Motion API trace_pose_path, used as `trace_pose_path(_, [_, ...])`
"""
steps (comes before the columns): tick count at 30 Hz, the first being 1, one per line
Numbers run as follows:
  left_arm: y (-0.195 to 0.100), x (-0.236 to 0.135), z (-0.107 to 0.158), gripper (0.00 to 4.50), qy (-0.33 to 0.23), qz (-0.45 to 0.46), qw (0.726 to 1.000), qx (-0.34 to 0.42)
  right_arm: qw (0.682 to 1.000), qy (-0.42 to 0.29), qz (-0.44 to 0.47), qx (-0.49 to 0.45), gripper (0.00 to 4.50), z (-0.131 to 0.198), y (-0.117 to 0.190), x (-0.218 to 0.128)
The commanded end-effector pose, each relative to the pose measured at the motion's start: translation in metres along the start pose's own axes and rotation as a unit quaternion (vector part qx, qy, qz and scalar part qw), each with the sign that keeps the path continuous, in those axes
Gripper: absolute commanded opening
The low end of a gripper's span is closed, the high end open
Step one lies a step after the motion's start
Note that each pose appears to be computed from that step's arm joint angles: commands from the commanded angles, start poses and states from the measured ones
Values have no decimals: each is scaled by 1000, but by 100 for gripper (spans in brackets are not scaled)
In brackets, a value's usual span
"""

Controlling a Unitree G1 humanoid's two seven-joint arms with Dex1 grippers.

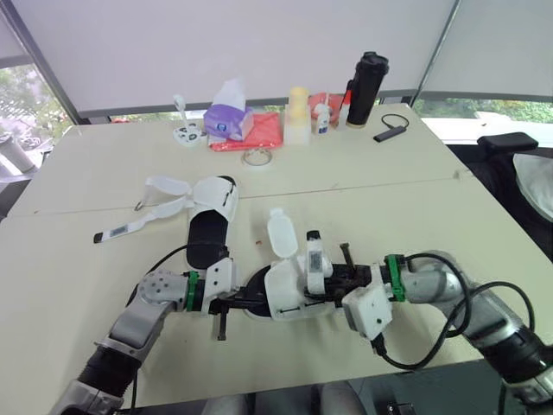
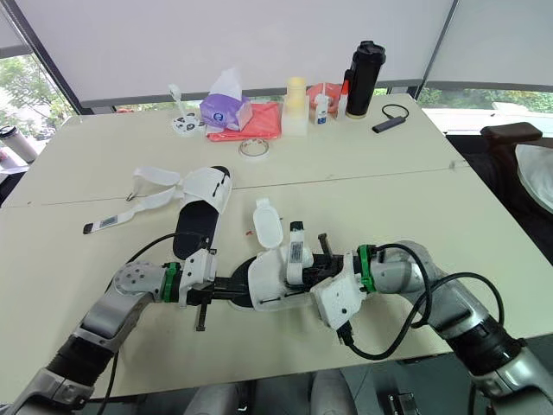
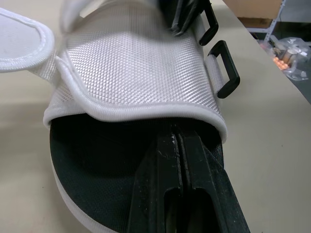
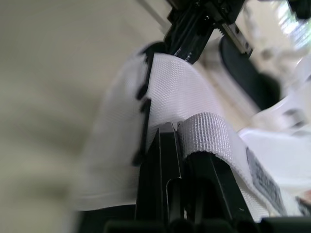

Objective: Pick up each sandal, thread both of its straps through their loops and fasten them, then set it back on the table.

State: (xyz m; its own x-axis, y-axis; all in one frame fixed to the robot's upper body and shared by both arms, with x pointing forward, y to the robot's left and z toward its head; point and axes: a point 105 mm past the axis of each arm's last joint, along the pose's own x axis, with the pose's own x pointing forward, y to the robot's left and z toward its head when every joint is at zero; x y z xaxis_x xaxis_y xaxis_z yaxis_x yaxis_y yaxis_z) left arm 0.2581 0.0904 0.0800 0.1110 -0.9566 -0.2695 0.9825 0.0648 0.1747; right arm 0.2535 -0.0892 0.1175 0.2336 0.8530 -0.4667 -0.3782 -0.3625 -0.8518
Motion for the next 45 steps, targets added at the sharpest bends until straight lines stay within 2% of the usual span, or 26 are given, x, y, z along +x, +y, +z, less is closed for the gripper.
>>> trace_pose_path(1, [0, -2, -3, 0, 10, -2, 1000, 2, 998, -13, -2, -68, 2, 0, 13, 7])
trace_pose_path(9, [0, -2, -3, 0, 12, 0, 1000, 3, 975, -17, -42, -219, 2, -1, 11, 9])
trace_pose_path(15, [0, 0, -3, 0, 10, 0, 1000, 3, 972, -18, -62, -225, 2, -3, 10, 7])
trace_pose_path(18, [0, 2, -3, 0, 8, 0, 1000, 4, 976, -26, -63, -205, 88, -2, 11, 5])
trace_pose_path(20, [0, 2, -3, 0, 8, 0, 1000, 4, 982, -25, -57, -180, 178, -3, 9, 1])
trace_pose_path(23, [0, 2, -3, 0, 8, 1, 1000, 3, 991, -9, -24, -130, 327, -9, 6, -8])
trace_pose_path(24, [0, 2, -3, 0, 8, 1, 1000, 3, 995, -3, -21, -98, 359, -9, 2, -11])
trace_pose_path(29, [1, 3, -3, 0, 6, 2, 1000, 2, 995, -5, 60, 78, 359, 4, -1, -30])
trace_pose_path(35, [3, 5, -2, 0, 5, 0, 1000, 4, 964, -42, 44, 257, 359, 20, -42, -40])
trace_pose_path(37, [3, 5, -2, 0, 5, 0, 1000, 4, 942, -53, 64, 325, 359, 25, -45, -45])
trace_pose_path(39, [4, 5, -2, 0, 4, -1, 1000, 6, 929, -67, 88, 354, 359, 33, -46, -49])
trace_pose_path(42, [5, 6, -1, 0, 4, -1, 1000, 7, 872, -92, 135, 462, 359, 45, -49, -63])
trace_pose_path(45, [5, 6, -1, 0, 3, -1, 1000, 7, 839, -95, 159, 511, 359, 48, -48, -70])
